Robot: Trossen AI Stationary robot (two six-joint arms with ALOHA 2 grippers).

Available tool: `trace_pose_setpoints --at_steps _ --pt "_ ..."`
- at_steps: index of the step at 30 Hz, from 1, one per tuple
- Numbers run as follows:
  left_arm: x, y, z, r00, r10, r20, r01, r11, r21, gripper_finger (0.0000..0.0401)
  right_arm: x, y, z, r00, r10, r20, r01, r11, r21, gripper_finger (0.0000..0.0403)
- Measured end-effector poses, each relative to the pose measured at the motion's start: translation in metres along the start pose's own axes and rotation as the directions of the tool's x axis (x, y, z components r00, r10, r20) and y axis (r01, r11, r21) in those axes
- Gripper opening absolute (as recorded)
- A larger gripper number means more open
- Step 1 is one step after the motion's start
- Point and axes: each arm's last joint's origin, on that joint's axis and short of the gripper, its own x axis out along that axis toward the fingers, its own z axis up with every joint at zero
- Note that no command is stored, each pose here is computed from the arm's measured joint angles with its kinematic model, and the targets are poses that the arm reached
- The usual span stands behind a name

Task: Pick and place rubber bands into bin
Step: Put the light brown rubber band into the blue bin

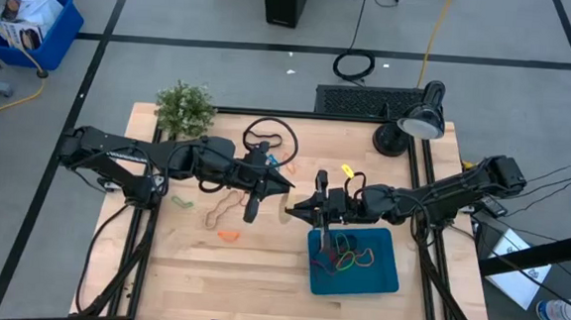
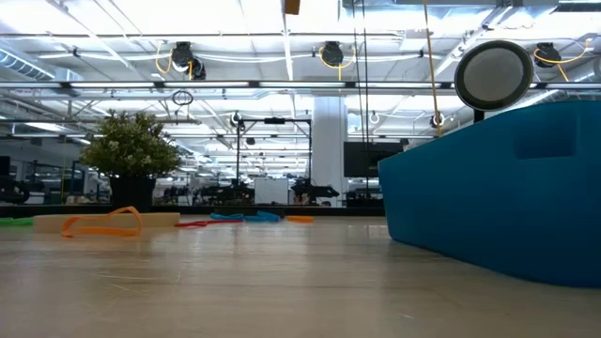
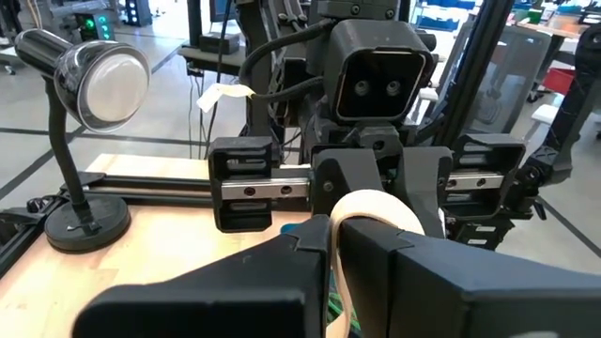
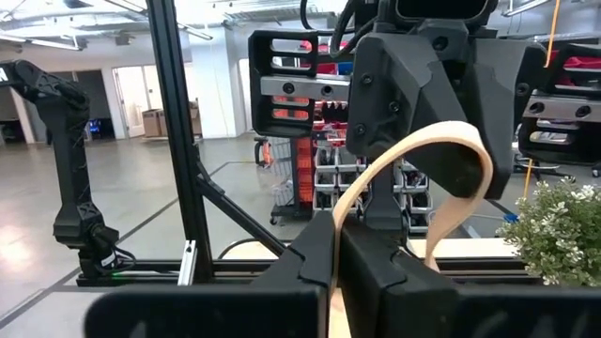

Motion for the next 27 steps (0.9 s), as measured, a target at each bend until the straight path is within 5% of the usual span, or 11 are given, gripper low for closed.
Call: trace_pose_setpoints --at_steps 16,27 --pt "-0.003 -0.011 -0.004 0.999 -0.030 -0.042 0.034 0.996 0.085 0.0138 -0.002 0.000 0.002 1.000 0.001 -0.002 -0.001 1.000 -0.027 0.0003" --pt "-0.033 -0.010 -0.004 0.987 -0.019 -0.158 0.022 1.000 0.022 0.0148 -0.032 -0.002 0.020 0.989 -0.001 -0.151 -0.001 1.000 -0.013 0.0002"
